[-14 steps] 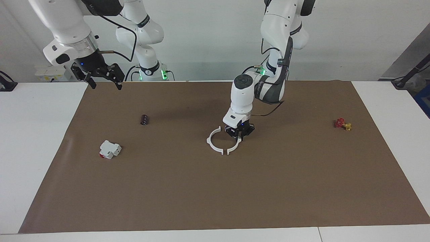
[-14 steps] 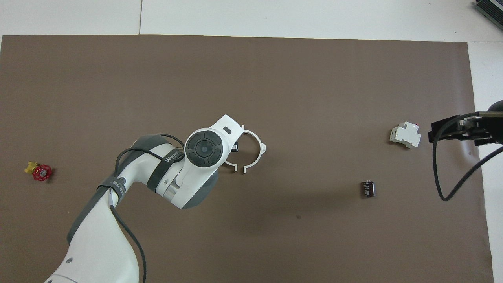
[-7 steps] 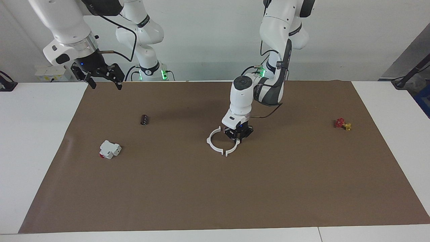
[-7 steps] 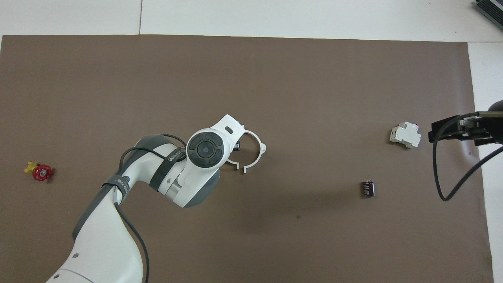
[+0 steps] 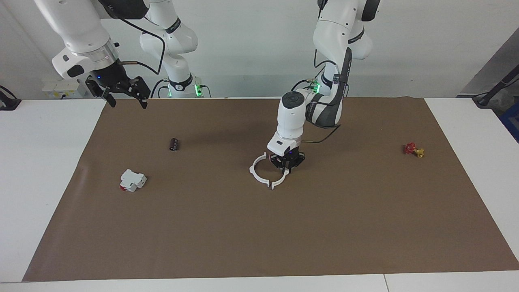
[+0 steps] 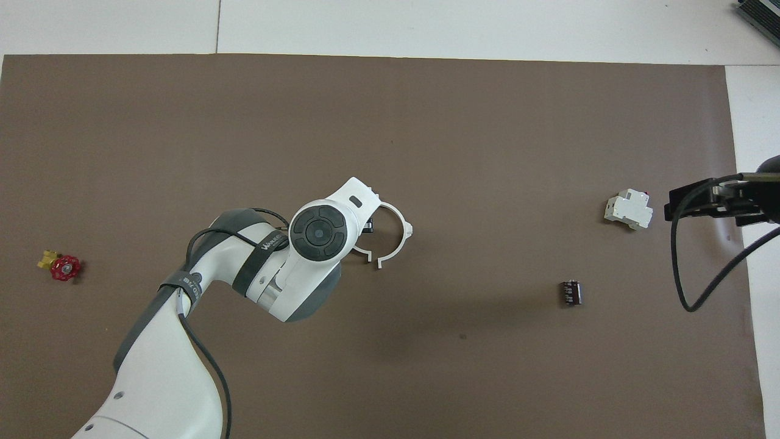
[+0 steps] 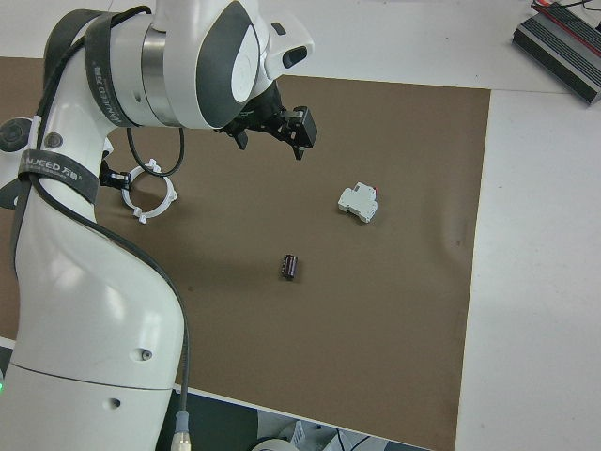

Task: Assemble drain pipe with both arms
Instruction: 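Press the held half onto the placed half with the left gripper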

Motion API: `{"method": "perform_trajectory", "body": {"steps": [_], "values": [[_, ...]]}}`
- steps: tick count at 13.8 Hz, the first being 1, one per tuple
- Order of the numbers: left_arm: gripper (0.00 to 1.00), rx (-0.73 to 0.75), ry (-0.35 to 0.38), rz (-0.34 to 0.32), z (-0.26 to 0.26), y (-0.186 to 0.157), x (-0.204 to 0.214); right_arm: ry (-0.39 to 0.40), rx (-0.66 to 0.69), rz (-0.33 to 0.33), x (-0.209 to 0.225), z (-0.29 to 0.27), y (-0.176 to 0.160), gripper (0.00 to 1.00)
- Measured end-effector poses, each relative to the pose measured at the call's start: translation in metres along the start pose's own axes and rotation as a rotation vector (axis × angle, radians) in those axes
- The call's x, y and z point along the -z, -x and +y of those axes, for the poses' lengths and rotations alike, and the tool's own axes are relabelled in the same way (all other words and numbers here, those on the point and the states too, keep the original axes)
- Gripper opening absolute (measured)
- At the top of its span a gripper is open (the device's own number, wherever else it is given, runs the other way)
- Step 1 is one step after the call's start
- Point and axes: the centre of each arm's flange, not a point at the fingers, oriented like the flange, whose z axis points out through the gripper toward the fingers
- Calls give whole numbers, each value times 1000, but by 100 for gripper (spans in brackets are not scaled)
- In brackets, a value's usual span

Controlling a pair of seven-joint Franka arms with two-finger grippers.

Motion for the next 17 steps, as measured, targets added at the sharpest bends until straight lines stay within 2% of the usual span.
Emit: {"method": "perform_trajectory", "body": {"steps": [17], "values": [[21,-4,-16,-22,4,4,0,0,0,0,0,0,0,100]]}}
